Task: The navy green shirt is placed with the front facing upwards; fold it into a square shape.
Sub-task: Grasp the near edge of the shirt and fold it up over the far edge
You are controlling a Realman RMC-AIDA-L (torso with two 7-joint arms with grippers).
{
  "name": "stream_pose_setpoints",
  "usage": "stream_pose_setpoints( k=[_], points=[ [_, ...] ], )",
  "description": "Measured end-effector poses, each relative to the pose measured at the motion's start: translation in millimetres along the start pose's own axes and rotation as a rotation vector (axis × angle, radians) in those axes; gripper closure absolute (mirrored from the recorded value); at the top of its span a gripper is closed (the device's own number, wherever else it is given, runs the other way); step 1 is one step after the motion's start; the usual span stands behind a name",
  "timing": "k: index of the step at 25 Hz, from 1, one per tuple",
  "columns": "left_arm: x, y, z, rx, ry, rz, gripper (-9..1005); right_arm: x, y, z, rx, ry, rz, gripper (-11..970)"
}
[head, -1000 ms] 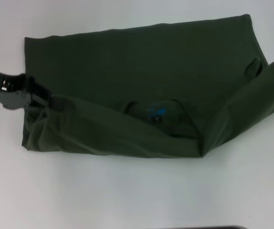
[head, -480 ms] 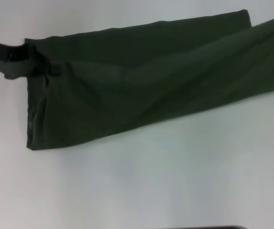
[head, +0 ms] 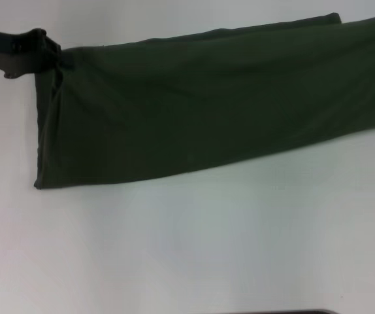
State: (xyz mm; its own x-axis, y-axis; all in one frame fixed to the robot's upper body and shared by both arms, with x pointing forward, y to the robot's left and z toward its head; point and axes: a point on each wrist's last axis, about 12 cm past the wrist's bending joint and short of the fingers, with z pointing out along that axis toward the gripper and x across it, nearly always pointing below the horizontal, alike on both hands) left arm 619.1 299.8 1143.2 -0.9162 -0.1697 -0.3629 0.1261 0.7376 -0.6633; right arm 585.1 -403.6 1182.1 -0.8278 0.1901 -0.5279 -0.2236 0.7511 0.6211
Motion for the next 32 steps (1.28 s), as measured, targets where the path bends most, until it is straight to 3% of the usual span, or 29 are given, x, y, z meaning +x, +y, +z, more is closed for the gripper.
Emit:
stream_pose_setpoints(
  k=[16,24,32],
  points=[
    [-9,0.0,15,-0.092,-0.074,0.027,968,-16,3.6,43,0.123,-0.09,-0.036,924],
    [-16,-17.6,42,-0.192,-0.062,0.104,968,-15,9.2,74,0.204,-0.095,-0.099,925],
    [-20,-27.1,50,-0.234,-0.057,0.121,969,-21,22.2,100,0.284,-0.061,-0.172,924]
  ],
)
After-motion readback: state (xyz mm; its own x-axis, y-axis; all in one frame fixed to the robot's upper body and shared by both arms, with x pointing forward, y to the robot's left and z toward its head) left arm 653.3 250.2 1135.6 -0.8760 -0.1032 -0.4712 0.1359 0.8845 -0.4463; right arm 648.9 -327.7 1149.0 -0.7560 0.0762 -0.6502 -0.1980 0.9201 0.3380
